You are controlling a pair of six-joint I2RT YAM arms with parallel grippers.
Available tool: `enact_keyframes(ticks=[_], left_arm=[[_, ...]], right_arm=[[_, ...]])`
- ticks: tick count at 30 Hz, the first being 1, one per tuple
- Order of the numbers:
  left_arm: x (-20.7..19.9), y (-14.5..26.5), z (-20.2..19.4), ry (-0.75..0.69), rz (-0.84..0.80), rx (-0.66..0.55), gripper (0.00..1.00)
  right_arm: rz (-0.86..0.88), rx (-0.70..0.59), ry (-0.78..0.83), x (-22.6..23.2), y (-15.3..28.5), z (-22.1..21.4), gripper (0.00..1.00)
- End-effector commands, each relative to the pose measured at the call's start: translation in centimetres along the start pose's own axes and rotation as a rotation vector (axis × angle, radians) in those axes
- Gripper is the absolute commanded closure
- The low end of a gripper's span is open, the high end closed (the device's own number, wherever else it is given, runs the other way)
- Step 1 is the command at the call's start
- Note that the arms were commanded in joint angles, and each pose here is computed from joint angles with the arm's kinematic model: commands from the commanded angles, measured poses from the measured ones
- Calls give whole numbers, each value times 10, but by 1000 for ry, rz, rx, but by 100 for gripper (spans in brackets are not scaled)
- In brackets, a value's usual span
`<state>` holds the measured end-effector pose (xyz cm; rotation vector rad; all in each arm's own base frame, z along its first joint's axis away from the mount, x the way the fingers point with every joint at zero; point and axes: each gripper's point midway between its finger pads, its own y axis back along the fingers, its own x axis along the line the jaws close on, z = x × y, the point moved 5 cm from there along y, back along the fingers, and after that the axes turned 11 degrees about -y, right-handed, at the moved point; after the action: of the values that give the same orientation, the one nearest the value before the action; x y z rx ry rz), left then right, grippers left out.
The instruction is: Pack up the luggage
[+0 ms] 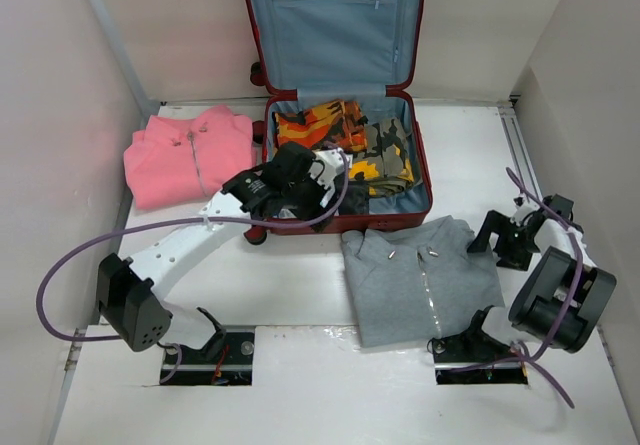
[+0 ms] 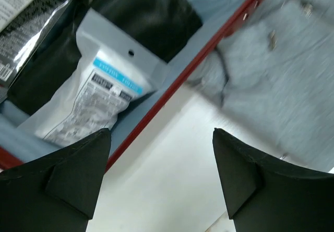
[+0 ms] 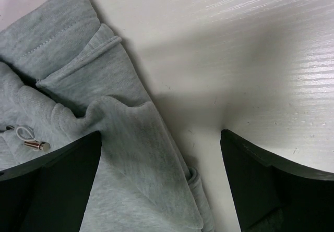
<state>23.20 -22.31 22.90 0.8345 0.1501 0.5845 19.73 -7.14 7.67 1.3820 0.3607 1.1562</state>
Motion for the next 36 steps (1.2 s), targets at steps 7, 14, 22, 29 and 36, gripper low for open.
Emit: enact_keyframes(ticks=[7,14,22,29,36], left_arm=[[-23,-8,41,361,-110,-214,20],[-41,-13,17,660,-289,-189,14],[-116,-22,-86,928,-503,79,0],[-137,-41,-100,909,-509,146,0],[-149,-61,-76,995,-572,81,0]], right_arm=[[-84,-230,86,10,48,28,0],[-74,-399,213,51,101,34,0],[7,-469,372,112,143,15,0],[62,-476,374,121,144,-23,0],[4,-445,349,107,132,-34,0]])
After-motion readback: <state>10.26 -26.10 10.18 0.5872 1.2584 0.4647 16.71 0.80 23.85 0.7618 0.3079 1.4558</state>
